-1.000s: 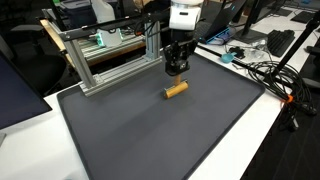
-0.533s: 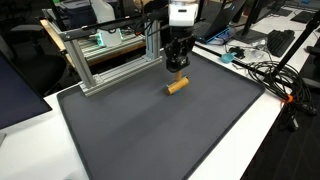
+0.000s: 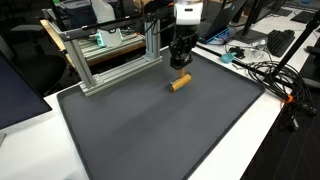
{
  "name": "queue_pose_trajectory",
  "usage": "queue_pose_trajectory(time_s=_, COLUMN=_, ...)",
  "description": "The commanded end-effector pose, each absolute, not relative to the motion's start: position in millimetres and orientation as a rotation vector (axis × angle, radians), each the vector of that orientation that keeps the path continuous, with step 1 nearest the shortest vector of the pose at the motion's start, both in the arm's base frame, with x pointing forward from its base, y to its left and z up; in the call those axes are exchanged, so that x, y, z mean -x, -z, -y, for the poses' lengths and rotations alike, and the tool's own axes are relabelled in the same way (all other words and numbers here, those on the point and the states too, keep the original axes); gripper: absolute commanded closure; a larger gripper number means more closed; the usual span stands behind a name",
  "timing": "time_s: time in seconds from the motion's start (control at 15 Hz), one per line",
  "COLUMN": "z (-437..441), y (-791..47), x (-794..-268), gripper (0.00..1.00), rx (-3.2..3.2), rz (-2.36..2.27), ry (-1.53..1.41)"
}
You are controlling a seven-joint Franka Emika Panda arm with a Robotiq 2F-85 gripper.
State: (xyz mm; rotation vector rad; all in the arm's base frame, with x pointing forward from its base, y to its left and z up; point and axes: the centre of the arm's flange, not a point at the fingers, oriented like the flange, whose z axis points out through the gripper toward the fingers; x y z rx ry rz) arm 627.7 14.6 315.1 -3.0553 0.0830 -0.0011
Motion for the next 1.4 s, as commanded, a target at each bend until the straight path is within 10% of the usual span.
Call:
queue_pose_trajectory(time_s=0.0, z=-8.3, y=-313.5, x=-620.9, gripper=0.78, rx=3.094, rz=-0.155, ry=-0.057)
queue_pose_trajectory(time_s=1.33, z=26.7, y=-298.7, x=-623.1, gripper=0.78, rx=3.147, rz=-0.234, ry=-0.031)
